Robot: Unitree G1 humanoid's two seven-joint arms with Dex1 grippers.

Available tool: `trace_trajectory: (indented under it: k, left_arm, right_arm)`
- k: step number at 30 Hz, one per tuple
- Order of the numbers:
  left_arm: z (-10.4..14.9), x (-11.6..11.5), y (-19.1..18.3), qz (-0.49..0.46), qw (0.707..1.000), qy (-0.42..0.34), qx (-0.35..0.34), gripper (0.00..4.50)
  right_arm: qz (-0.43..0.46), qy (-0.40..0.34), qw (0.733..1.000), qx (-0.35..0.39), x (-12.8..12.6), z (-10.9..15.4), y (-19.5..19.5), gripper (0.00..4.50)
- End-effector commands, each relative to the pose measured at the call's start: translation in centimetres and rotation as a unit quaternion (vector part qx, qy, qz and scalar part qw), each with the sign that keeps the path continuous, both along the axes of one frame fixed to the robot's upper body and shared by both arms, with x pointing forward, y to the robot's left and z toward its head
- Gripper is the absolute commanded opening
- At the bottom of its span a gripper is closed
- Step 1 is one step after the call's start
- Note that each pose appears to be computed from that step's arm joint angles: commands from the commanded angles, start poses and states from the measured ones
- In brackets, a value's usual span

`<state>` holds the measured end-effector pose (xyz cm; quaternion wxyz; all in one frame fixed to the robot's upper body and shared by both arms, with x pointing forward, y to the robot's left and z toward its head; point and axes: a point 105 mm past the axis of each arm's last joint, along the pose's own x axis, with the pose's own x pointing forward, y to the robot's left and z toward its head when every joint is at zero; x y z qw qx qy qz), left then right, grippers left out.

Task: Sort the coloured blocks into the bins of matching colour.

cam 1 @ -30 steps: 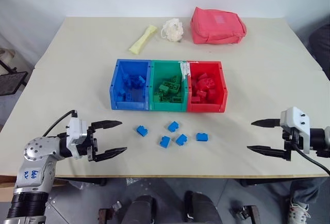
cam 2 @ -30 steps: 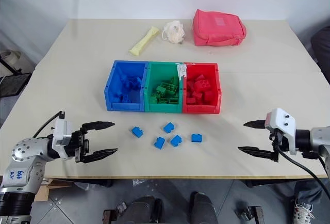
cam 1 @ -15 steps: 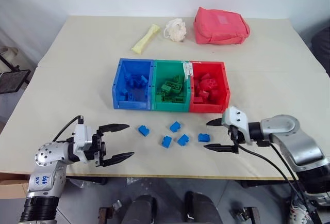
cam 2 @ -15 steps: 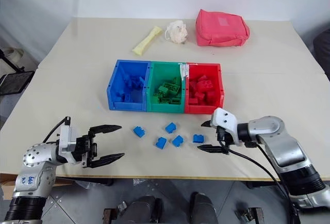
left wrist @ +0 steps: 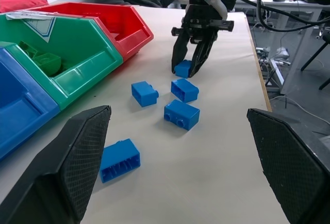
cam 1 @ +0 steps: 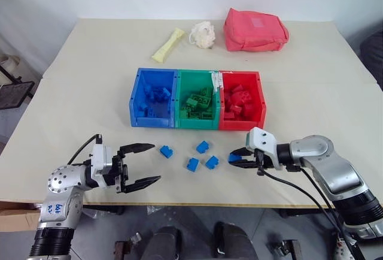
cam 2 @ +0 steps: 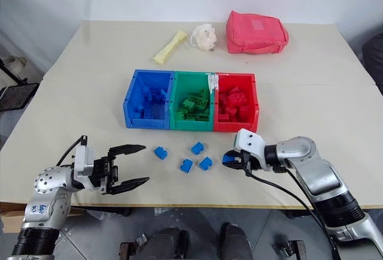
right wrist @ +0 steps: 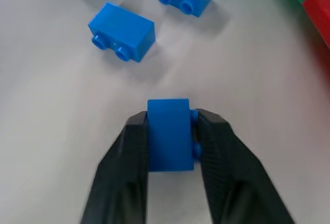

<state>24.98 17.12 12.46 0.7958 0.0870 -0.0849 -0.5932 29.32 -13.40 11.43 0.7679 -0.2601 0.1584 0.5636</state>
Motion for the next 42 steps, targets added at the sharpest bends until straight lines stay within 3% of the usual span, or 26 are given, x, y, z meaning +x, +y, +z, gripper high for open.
trace_trajectory:
  k: [1,6,16,21,30,31,33,39,40,42]
  left_arm:
    - [1.1,-0.1,-0.2,-0.003,1.0,-0.024,-0.017,4.5]
    - [1.9,0.2,-0.1,0.026,0.998,-0.034,-0.037,4.5]
    - [3.9,1.0,1.3,0.122,0.988,-0.056,-0.077,4.5]
    - [5.2,1.6,2.1,0.186,0.973,-0.078,-0.109,4.5]
    - [5.1,0.9,2.2,0.197,0.972,-0.075,-0.1,4.5]
    - [5.1,1.0,2.2,0.196,0.973,-0.075,-0.099,4.5]
    - [5.2,1.0,2.3,0.195,0.973,-0.076,-0.096,4.5]
    - [5.2,1.1,2.2,0.184,0.976,-0.075,-0.092,4.5]
    - [5.2,1.1,2.1,0.182,0.976,-0.074,-0.092,4.5]
    - [5.1,1.1,2.1,0.177,0.977,-0.072,-0.091,4.5]
  right_arm:
    - [0.015,-0.038,0.999,0.036,-0.1,2.9,1.2,0.92]
    - [0.023,-0.072,0.994,0.08,0.7,6.4,3.2,0.92]
    - [0.053,-0.103,0.984,0.138,3.2,10.6,9.4,0.92]
    - [0.07,-0.117,0.976,0.17,4.7,11.6,13.2,0.92]
    - [0.049,-0.132,0.961,0.239,7.3,13.2,19.8,0.92]
    - [0.042,-0.134,0.961,0.24,7.7,13.1,20.0,1.67]
    - [0.034,-0.139,0.959,0.246,8.0,13.1,20.4,2.15]
    - [0.054,-0.146,0.951,0.266,7.6,13.7,19.8,4.25]
    - [0.061,-0.145,0.951,0.267,7.3,13.7,19.6,4.49]
    - [0.071,-0.143,0.95,0.268,6.9,13.6,19.2,4.49]
